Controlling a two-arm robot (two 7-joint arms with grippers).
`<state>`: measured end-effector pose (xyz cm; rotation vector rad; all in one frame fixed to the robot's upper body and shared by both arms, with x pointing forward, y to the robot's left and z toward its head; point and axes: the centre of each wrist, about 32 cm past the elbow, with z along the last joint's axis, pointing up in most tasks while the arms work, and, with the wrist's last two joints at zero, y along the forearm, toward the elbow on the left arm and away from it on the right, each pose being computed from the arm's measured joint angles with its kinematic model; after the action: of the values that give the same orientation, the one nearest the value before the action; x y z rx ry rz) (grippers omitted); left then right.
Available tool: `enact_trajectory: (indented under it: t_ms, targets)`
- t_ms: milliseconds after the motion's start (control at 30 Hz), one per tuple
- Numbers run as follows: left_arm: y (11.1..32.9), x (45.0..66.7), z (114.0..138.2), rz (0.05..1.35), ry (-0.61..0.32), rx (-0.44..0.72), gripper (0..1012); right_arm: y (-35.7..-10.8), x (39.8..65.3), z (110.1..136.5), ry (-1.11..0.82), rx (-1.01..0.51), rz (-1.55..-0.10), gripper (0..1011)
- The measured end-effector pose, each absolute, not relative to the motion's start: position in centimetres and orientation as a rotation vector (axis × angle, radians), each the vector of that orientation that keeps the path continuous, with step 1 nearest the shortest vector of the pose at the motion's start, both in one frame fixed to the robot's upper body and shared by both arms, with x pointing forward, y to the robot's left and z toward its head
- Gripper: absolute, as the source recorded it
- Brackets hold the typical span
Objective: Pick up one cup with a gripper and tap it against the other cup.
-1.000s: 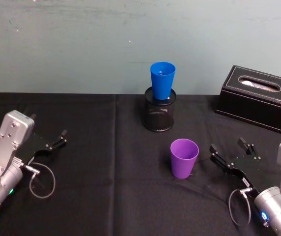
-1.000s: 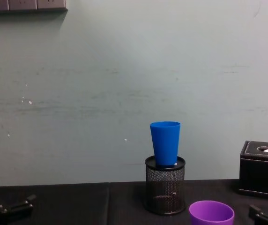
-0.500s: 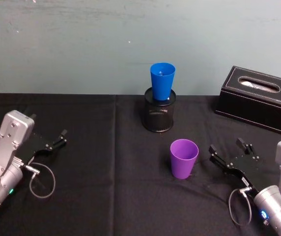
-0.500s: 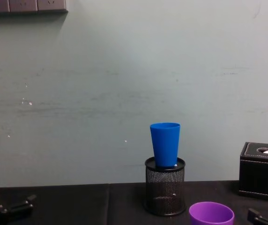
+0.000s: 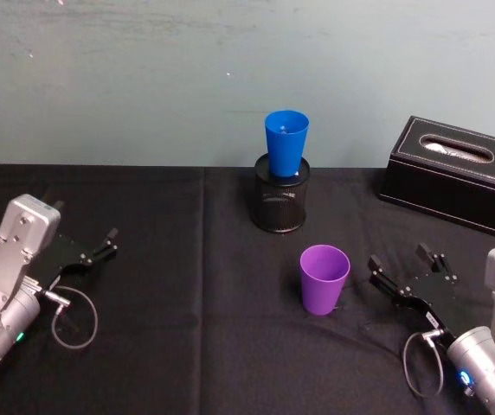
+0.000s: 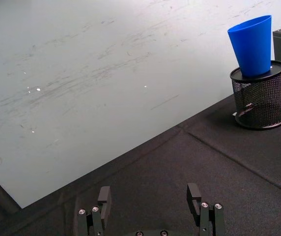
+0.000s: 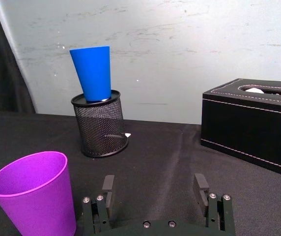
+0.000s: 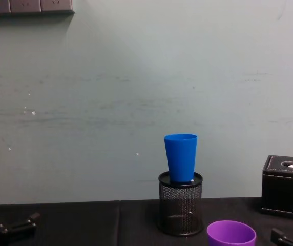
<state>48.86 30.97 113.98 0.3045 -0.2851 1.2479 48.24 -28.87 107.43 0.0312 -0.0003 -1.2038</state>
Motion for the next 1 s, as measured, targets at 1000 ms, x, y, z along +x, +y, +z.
enact_trajectory:
  t_ms: [1000]
  targets:
    - [30.97, 48.86, 113.98, 1.248, -0.285, 0.304, 1011, -28.86, 48.22, 107.44, 0.001, 0.029, -1.206, 1000]
